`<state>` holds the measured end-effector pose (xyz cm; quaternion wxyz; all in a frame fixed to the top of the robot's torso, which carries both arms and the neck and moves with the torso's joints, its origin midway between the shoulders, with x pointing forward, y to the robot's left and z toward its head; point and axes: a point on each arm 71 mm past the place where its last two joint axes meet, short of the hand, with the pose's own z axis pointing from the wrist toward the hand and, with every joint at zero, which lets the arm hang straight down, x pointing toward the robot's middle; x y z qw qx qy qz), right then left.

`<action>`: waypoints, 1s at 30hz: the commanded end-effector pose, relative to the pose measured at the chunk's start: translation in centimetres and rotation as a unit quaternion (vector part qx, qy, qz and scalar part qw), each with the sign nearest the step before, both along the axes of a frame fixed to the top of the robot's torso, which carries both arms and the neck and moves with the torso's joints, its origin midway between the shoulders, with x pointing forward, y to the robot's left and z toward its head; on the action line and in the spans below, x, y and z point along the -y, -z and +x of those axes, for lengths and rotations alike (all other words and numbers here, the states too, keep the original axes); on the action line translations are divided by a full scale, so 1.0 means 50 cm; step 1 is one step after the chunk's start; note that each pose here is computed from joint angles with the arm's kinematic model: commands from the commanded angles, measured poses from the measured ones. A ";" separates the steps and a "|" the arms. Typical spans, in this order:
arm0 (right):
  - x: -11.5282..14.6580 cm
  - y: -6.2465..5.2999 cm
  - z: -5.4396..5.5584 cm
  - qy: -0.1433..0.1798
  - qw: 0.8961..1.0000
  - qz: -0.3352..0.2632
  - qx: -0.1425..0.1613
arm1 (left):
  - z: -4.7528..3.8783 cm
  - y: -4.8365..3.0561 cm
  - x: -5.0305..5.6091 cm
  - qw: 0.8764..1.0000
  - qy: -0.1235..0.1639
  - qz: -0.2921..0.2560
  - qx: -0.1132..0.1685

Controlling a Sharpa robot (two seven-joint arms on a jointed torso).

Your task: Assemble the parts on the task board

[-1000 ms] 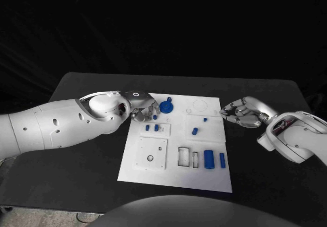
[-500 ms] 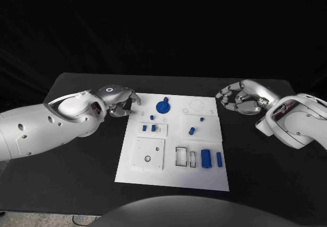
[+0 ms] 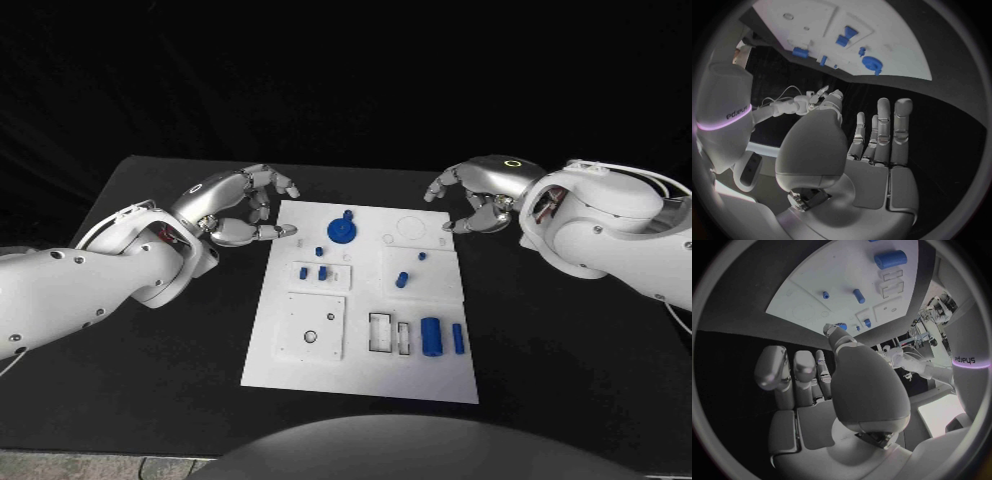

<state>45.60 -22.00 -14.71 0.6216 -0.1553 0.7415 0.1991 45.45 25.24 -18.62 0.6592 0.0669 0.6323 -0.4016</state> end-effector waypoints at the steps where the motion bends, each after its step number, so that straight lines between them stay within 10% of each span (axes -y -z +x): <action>1: -0.002 0.011 0.001 -0.001 0.996 -0.085 0.019 | -0.004 -0.001 0.006 0.976 0.007 -0.198 -0.090; 7: 0.004 0.036 -0.009 -0.008 0.996 -0.087 0.015 | -0.014 0.027 0.023 0.911 0.011 -0.355 -0.212; 12: 0.015 0.066 -0.013 -0.006 0.996 -0.086 -0.002 | -0.024 0.035 0.031 0.877 0.012 -0.414 -0.243; 30: 0.018 0.146 -0.018 -0.006 0.997 -0.063 -0.045 | -0.034 0.044 0.046 0.853 0.036 -0.445 -0.271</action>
